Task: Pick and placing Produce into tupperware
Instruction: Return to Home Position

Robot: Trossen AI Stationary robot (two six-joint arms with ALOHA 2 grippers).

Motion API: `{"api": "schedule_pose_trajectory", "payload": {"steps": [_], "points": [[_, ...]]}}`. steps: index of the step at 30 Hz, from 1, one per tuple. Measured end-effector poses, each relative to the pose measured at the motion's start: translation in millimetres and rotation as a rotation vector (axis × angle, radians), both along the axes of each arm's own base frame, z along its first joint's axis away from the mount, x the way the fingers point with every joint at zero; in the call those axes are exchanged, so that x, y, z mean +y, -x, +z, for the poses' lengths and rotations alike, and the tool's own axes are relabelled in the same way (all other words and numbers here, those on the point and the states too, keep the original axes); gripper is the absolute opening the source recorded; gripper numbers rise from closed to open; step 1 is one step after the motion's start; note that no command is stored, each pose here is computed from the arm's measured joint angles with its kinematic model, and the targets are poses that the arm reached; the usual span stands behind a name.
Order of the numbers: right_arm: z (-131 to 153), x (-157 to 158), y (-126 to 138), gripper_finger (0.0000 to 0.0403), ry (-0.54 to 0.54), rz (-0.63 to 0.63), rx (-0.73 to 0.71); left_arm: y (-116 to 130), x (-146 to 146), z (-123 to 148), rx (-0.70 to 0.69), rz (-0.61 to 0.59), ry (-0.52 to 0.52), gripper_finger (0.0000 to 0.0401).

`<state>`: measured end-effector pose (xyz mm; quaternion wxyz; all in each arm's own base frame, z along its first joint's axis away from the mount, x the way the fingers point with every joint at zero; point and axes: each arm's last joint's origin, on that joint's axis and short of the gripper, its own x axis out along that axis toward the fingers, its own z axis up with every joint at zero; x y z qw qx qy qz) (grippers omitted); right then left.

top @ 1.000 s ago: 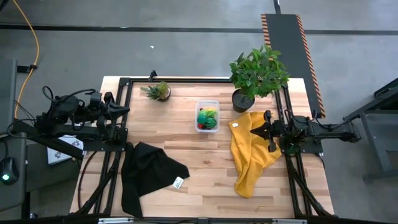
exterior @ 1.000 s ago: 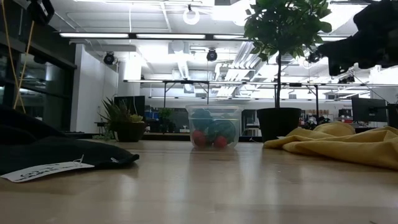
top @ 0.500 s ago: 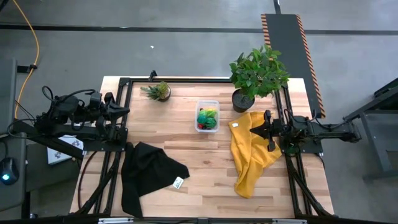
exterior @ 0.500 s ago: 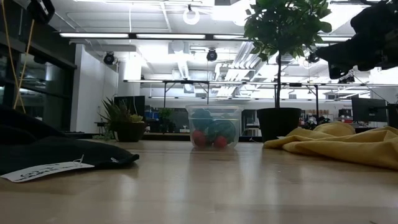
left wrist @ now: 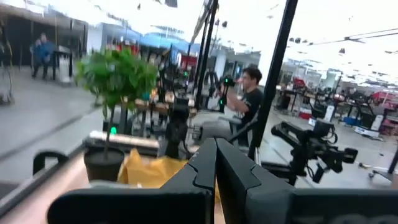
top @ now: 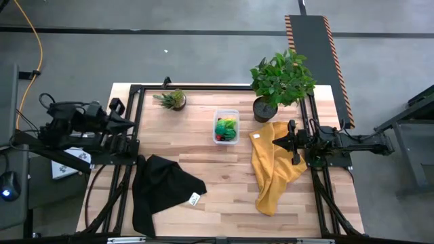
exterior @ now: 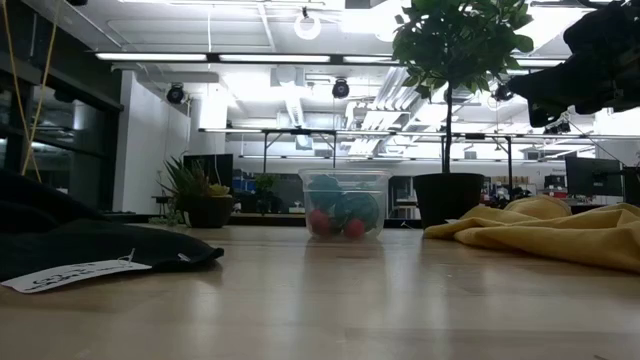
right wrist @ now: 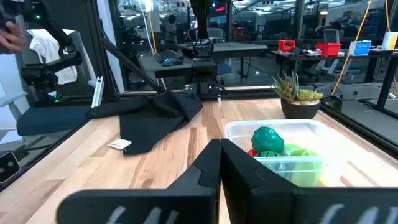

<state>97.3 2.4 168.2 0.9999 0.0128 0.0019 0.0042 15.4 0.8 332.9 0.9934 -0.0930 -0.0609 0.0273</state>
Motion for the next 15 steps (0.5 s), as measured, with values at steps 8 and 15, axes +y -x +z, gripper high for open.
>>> {"api": "schedule_pose_trajectory", "payload": {"steps": [8, 15], "points": [[0, 0, 0, 0.0, 0.0, 0.0, 0.001, 21, -2, 2, -0.116, 0.017, -0.11, 0.0], [0, 0, 0, 0.0, 0.0, 0.0, 0.001, 7, -2, -12, -0.068, -0.039, -0.15, 0.0]]}}
